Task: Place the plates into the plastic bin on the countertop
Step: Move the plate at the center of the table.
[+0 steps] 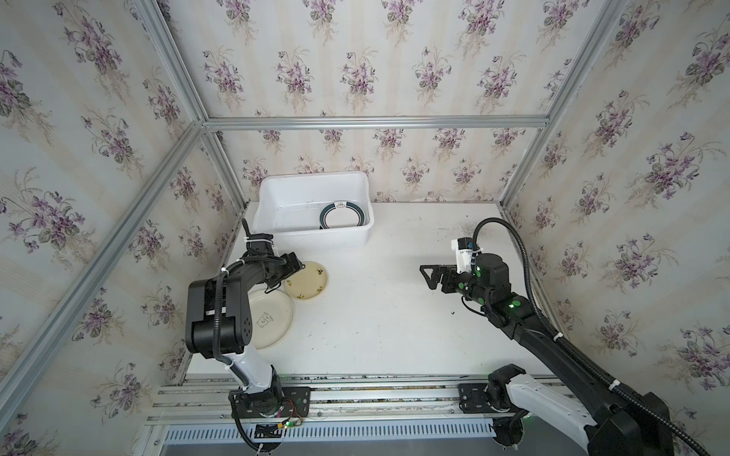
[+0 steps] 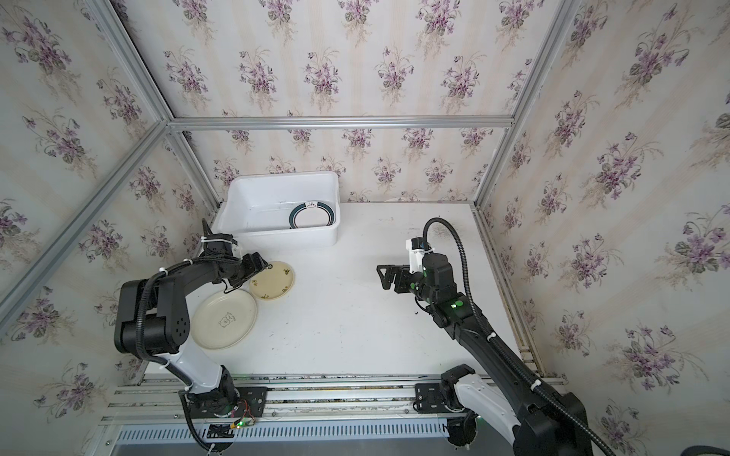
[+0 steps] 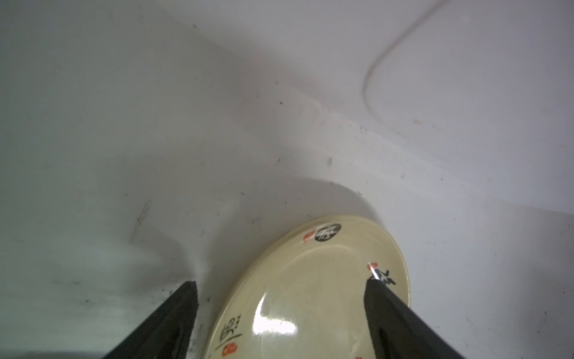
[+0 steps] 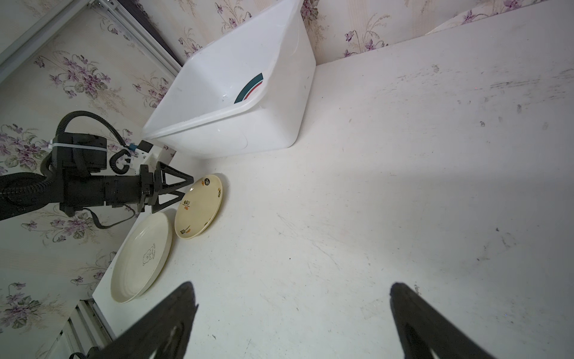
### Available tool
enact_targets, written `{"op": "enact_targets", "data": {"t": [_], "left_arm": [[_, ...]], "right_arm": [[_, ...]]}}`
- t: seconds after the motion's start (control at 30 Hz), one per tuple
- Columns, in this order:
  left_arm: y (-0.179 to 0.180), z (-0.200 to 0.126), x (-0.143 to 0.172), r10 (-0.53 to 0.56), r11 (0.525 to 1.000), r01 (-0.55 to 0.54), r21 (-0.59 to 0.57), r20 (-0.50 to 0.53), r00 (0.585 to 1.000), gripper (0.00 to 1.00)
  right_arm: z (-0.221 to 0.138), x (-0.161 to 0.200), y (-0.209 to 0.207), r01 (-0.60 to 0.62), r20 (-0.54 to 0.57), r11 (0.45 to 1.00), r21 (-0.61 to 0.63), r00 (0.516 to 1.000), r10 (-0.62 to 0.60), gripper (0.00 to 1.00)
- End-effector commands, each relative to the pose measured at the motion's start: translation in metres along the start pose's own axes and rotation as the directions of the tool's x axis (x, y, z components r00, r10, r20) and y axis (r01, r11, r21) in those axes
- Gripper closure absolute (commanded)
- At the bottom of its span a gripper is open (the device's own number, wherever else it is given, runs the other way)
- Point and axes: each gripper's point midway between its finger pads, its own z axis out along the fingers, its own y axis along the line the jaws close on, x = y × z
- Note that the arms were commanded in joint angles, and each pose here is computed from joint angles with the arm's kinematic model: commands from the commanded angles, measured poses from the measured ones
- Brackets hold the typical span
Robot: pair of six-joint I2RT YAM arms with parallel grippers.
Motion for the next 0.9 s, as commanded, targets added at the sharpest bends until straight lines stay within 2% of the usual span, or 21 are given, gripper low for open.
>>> {"op": "enact_targets", "data": {"t": [0.0, 0.27, 0.53, 0.63, 0.73, 0.87], "left_arm": [[-0.005, 0.002, 0.005, -0.002, 1.000, 0.002, 0.006, -0.024, 1.000, 0.14], [-0.024, 0.010, 0.015, 0.034, 0.999, -0.033, 0.024, -0.050, 0.998, 0.22], [-0.050, 0.014, 0.039, 0.097, 0.993, -0.090, 0.077, -0.097, 0.991, 0.29], [-0.056, 0.011, 0.042, 0.104, 0.991, -0.095, 0.093, -0.098, 0.990, 0.36], [-0.063, 0.010, 0.047, 0.120, 0.989, -0.109, 0.101, -0.101, 0.988, 0.49], [-0.074, 0.012, 0.056, 0.146, 0.985, -0.134, 0.111, -0.113, 0.983, 0.51]], "right_arm": [[-0.001, -0.015, 0.006, 0.014, 0.049, 1.000, -0.008, 0.999, -0.014, 0.00], [-0.001, -0.013, 0.002, 0.011, 0.042, 1.000, 0.010, 0.999, -0.011, 0.01], [-0.002, -0.010, -0.005, 0.008, 0.039, 0.999, 0.041, 0.999, -0.010, 0.00], [-0.002, -0.010, -0.006, 0.001, 0.038, 0.999, 0.049, 0.999, -0.003, 0.00], [-0.001, -0.009, -0.008, -0.005, 0.038, 0.998, 0.056, 0.999, 0.003, 0.00], [-0.001, -0.008, -0.010, -0.015, 0.037, 0.998, 0.065, 0.999, 0.012, 0.00]]}}
